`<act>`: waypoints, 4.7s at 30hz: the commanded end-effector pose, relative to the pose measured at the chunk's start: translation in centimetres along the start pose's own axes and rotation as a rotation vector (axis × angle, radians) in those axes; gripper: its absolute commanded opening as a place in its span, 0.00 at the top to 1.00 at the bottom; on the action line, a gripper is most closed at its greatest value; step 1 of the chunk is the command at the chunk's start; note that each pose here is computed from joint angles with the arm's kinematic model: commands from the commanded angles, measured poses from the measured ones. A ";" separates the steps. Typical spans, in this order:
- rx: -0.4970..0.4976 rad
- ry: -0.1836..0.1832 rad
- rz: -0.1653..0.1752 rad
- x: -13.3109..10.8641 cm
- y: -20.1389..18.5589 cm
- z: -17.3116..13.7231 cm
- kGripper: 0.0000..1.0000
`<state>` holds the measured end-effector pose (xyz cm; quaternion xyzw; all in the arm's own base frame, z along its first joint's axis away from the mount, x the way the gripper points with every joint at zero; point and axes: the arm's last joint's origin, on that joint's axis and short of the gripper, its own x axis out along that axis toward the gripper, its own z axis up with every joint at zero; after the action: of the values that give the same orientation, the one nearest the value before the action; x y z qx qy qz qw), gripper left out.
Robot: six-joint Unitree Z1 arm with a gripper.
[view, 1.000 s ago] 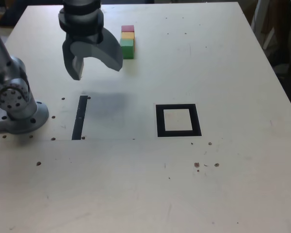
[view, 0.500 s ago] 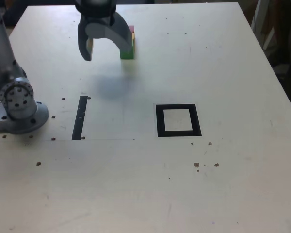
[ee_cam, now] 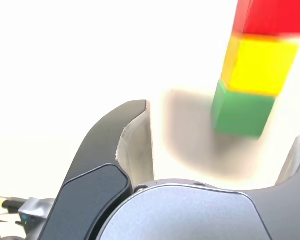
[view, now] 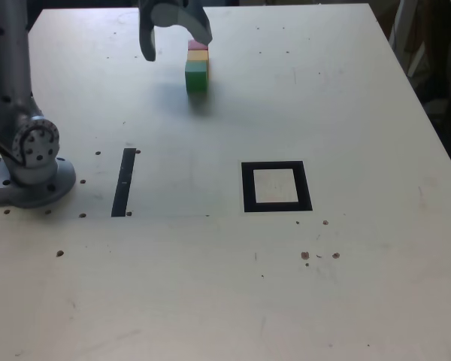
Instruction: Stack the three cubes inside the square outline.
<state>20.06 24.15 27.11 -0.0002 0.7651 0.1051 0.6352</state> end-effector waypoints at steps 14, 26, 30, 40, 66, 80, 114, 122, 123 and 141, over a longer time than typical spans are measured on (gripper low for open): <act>-0.046 0.025 -0.025 2.9 7.3 3.2 0.05; -0.043 0.039 -0.041 4.7 9.3 5.4 0.08; -0.042 0.044 -0.050 5.3 9.6 5.9 0.09; -0.044 0.058 -0.063 6.1 9.8 6.4 0.18; -0.056 0.062 -0.061 6.3 9.8 6.4 0.61; -0.050 0.020 -0.023 2.8 9.1 5.7 0.61; 0.219 -0.122 0.009 -8.9 -16.5 6.0 0.62; 0.205 -0.138 -0.025 -7.3 -21.2 6.3 0.62; 0.198 -0.139 -0.027 -7.2 -21.7 6.4 0.62; 0.142 -0.108 -0.021 -5.0 -26.0 9.4 0.62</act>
<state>33.42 -0.37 26.23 0.0424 0.7361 0.0438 0.6742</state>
